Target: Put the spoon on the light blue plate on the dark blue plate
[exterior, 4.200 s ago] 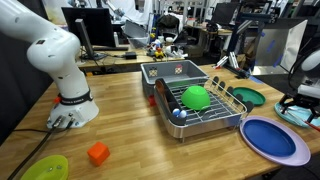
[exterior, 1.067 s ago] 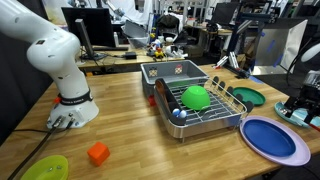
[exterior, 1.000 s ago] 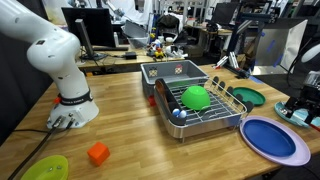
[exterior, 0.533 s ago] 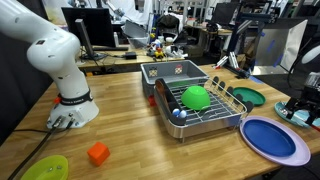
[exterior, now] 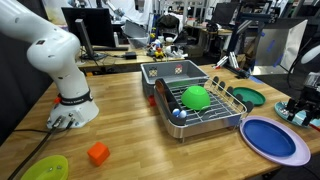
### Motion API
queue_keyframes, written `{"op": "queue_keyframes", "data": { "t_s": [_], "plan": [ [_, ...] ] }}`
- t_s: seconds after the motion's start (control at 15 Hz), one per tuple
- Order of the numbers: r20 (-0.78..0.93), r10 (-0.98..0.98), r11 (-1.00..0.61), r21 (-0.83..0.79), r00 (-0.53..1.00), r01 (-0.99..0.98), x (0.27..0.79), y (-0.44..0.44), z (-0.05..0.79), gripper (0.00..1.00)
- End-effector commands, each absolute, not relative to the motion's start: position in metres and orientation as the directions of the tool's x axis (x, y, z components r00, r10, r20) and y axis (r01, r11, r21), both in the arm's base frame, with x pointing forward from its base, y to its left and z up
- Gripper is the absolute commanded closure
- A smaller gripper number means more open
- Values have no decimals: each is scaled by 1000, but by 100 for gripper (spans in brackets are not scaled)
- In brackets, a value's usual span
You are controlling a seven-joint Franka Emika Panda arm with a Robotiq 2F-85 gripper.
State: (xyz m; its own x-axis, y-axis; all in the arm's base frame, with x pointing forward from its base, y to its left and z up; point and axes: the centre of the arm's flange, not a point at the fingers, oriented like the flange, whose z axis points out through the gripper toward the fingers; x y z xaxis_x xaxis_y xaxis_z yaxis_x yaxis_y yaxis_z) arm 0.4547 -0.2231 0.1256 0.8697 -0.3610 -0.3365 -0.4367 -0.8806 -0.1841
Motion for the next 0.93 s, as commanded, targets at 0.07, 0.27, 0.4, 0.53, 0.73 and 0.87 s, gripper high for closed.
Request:
{"op": "queue_keyframes", "data": {
  "t_s": [0.07, 0.27, 0.4, 0.53, 0.73, 0.87],
  "plan": [
    [-338, -378, -877, -167, 862, -450, 459, -222, 120, 25],
    [-343, -383, -875, -163, 858, -455, 460, -221, 119, 26],
    [-344, -387, -873, -163, 856, -460, 460, -221, 119, 44],
    [-344, -394, -869, -162, 852, -467, 460, -222, 120, 49],
    [-342, -406, -865, -156, 848, -477, 461, -224, 121, 61],
    [-341, -412, -863, -153, 845, -482, 462, -225, 122, 60]
  ]
}}
